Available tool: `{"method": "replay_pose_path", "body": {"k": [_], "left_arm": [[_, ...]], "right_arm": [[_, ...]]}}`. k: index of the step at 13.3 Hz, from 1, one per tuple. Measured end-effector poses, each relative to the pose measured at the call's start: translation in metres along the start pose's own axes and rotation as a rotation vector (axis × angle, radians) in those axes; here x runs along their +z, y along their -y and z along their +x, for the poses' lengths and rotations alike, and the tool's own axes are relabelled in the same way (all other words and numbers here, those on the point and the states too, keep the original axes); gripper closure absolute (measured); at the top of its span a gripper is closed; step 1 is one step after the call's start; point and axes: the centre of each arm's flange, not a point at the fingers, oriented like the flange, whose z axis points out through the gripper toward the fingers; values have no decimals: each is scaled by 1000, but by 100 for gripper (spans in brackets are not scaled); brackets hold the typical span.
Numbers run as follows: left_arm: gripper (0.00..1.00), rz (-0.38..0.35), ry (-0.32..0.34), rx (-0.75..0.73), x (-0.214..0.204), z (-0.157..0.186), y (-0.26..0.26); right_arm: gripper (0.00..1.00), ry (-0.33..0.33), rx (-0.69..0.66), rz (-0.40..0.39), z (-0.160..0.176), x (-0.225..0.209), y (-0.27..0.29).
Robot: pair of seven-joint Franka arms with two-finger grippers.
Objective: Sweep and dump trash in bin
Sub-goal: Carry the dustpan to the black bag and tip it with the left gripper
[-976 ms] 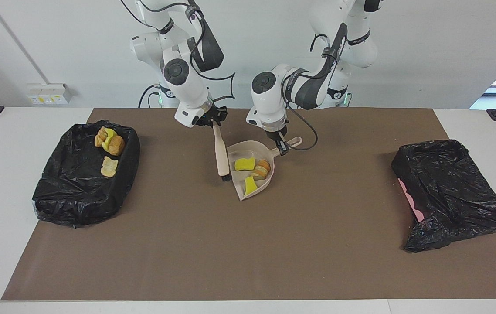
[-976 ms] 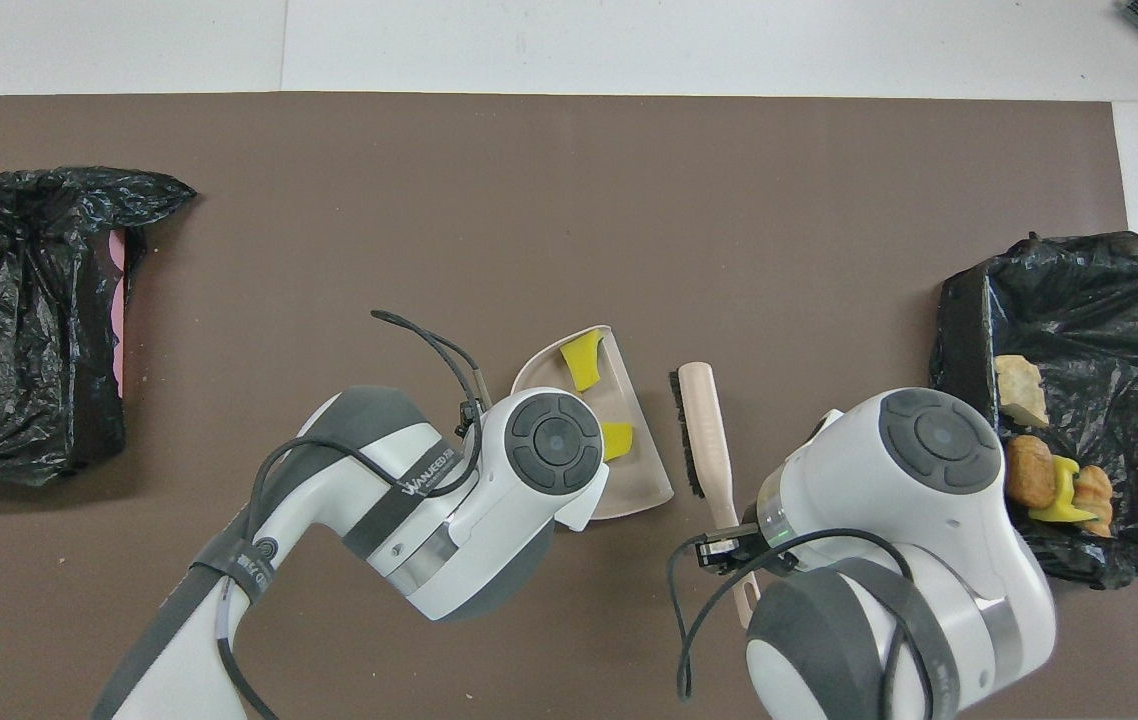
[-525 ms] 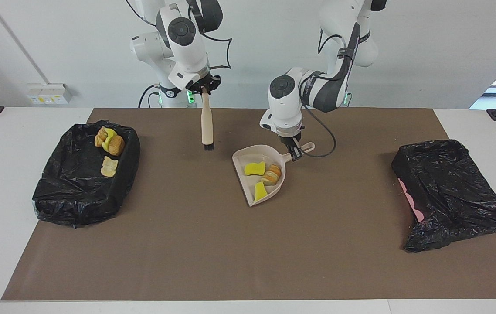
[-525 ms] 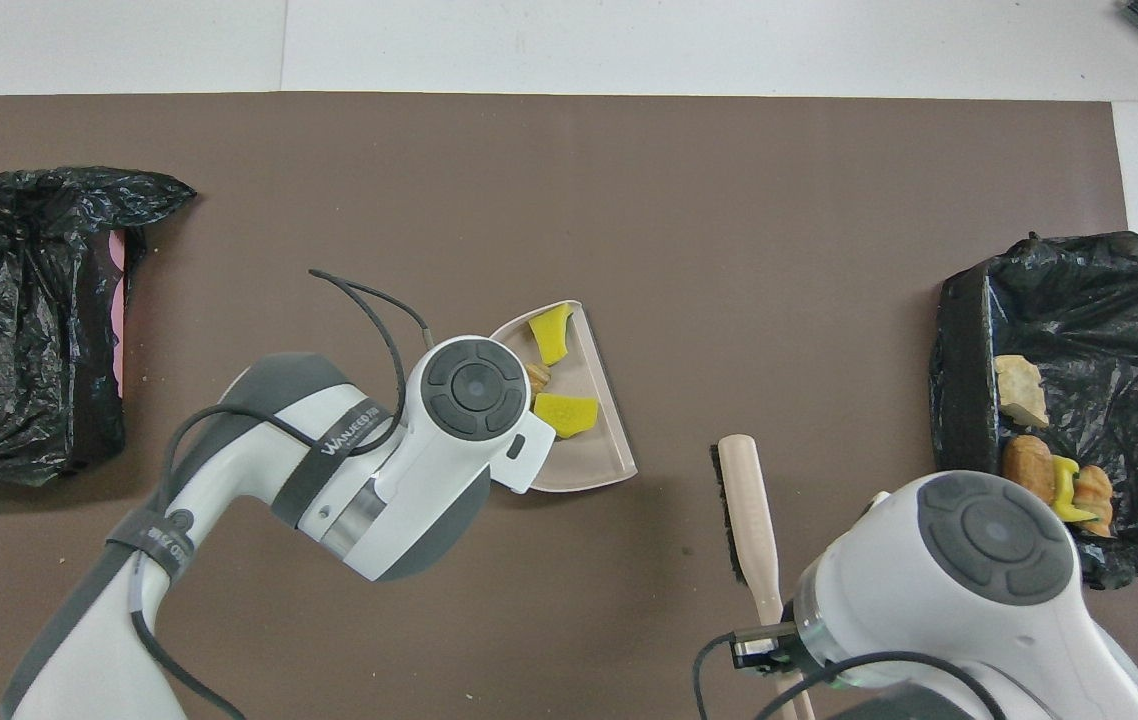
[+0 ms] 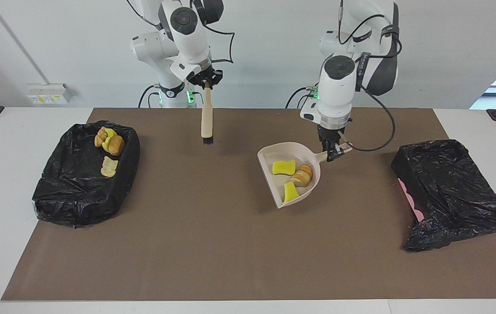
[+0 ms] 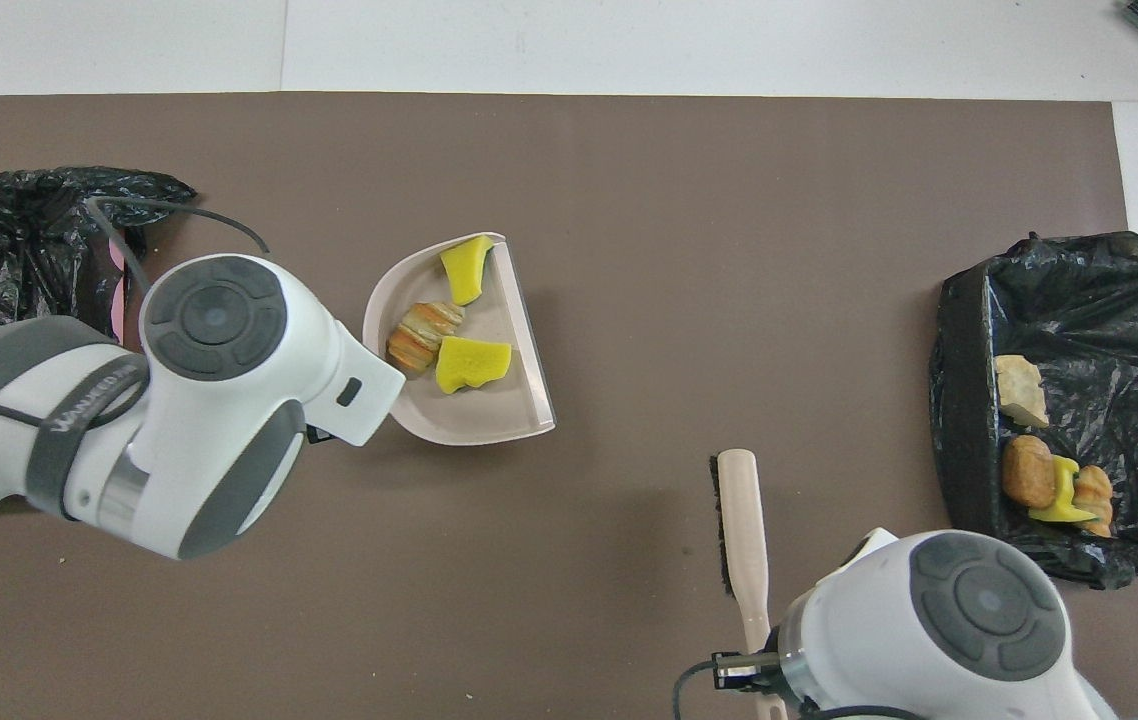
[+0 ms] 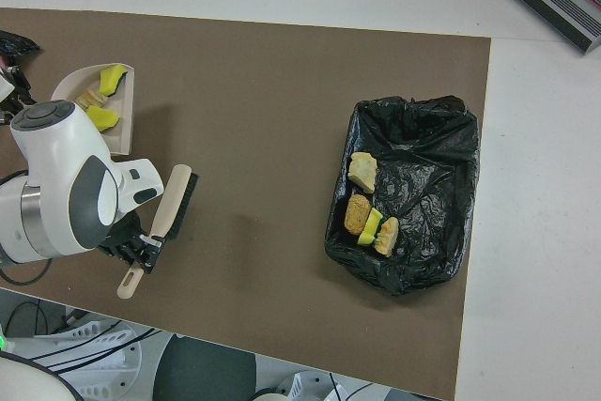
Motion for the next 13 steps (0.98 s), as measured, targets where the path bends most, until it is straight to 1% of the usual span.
{"method": "replay_pose_path", "body": {"k": [3, 5, 8, 9, 11, 13], "left_arm": [[69, 23, -10, -17, -17, -81, 33], [69, 25, -5, -88, -17, -135, 50], [69, 11, 9, -223, -7, -211, 68], [69, 6, 14, -265, -4, -235, 71], [69, -2, 21, -355, 3, -284, 75], [69, 20, 18, -422, 4, -328, 78]], "right_arm": [[74, -26, 29, 33, -4, 31, 50], [74, -28, 33, 23, -9, 51, 79], [74, -41, 48, 10, -15, 90, 120], [74, -35, 47, -2, -18, 103, 127], [74, -46, 45, -6, -19, 123, 129], [74, -45, 36, -29, -23, 141, 125]]}}
